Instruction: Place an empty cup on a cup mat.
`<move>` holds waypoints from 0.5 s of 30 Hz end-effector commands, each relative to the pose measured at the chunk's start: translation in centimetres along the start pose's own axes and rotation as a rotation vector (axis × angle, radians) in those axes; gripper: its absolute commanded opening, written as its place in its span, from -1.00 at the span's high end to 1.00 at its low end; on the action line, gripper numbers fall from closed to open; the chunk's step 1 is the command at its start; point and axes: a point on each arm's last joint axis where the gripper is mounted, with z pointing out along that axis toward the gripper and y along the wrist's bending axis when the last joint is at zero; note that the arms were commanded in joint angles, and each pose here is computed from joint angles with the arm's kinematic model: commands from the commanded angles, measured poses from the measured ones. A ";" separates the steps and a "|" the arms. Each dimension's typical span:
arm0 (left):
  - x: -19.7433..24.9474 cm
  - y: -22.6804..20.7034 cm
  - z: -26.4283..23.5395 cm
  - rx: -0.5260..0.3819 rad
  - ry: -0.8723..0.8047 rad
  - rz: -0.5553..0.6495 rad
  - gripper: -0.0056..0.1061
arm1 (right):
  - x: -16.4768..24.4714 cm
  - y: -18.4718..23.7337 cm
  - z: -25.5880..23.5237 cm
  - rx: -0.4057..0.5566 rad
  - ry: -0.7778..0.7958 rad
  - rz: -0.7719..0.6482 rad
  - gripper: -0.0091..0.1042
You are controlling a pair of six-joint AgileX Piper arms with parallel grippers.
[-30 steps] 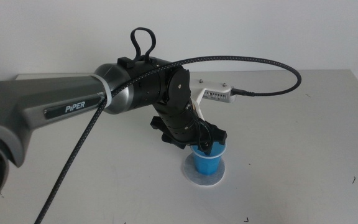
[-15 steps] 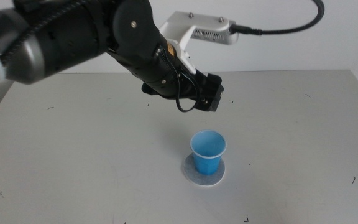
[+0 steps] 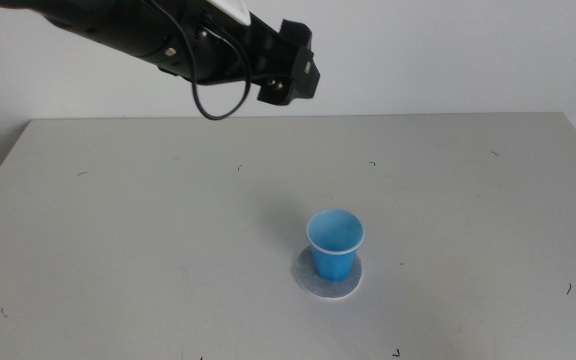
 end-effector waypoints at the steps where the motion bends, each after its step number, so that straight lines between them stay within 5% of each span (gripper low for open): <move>1: -1.5 0.0 -4.6 -0.034 -0.167 0.043 -0.98 | -1.1 0.0 -0.3 0.000 -0.109 -0.019 -0.82; 15: 6.9 7.5 -13.8 -0.402 -0.326 -0.082 -0.99 | -1.1 0.0 -0.3 0.000 -0.109 -0.019 -0.82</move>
